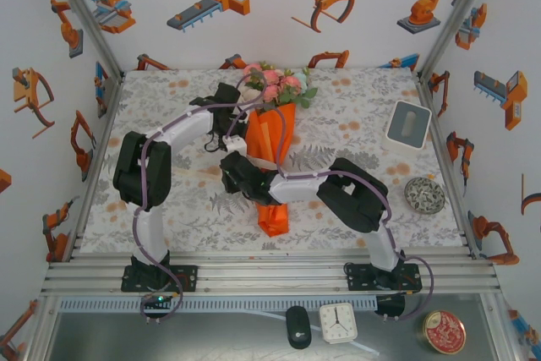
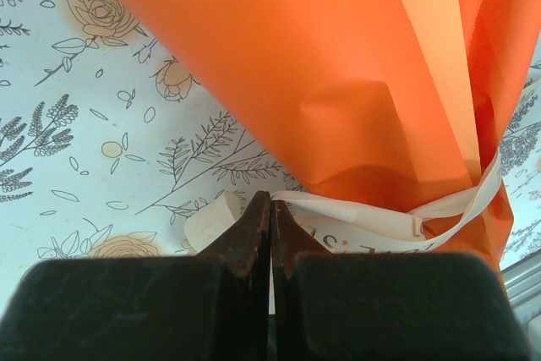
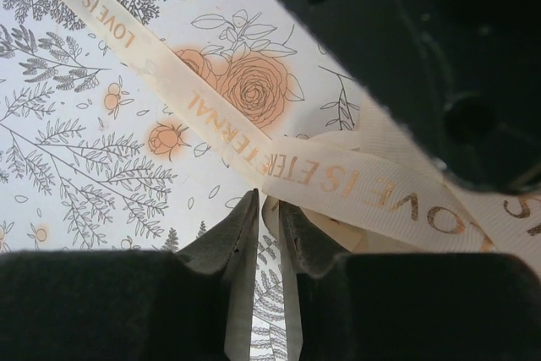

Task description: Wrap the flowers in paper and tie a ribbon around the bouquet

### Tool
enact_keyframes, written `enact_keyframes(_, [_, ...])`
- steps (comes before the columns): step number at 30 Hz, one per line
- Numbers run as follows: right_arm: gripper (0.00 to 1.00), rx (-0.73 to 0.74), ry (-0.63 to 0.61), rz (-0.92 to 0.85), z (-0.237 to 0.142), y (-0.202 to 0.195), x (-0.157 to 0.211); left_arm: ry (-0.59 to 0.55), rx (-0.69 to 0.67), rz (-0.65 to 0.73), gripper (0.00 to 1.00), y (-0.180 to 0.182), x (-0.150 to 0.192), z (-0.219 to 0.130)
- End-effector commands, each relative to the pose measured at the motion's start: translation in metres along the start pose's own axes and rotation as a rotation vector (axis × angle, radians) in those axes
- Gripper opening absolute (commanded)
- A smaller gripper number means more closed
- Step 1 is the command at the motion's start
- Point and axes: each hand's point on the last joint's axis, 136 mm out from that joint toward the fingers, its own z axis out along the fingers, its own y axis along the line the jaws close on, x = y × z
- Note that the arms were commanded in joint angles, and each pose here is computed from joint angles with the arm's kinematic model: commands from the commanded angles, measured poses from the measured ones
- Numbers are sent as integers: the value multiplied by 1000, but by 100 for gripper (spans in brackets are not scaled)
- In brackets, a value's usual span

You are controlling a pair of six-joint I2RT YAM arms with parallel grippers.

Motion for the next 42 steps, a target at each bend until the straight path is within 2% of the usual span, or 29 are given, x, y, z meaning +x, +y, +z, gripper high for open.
enact_keyframes(1, [16, -2, 123, -2, -9, -9, 33, -16, 84, 5, 7, -24, -7, -15])
enact_keyframes(3, [15, -16, 122, -2, -15, -6, 31, -16, 83, 3, 7, -23, -7, -16])
enact_keyframes(6, [8, -19, 124, 0, -21, -7, 32, -16, 83, 3, 7, -23, -7, -15])
enact_keyframes(13, [0, -61, 120, -6, -35, 2, 30, -17, 81, 4, 7, -22, -8, -16])
enact_keyframes(21, [0, -121, 76, -7, -67, 10, 11, -20, 90, 5, 7, -23, -9, -18])
enact_keyframes(28, [0, -90, 39, -5, -95, -2, 1, -33, 119, 16, 7, -29, -9, -24])
enact_keyframes(32, [0, -46, -31, 15, -113, -14, -19, -55, 165, 13, 7, -39, -12, -29])
enact_keyframes(36, [0, 27, -85, 7, -129, -36, -35, -66, 155, 9, 7, -42, -10, -33])
enact_keyframes(42, [0, 97, -94, -15, -136, -66, -46, -97, 120, -9, 7, -46, -5, -39])
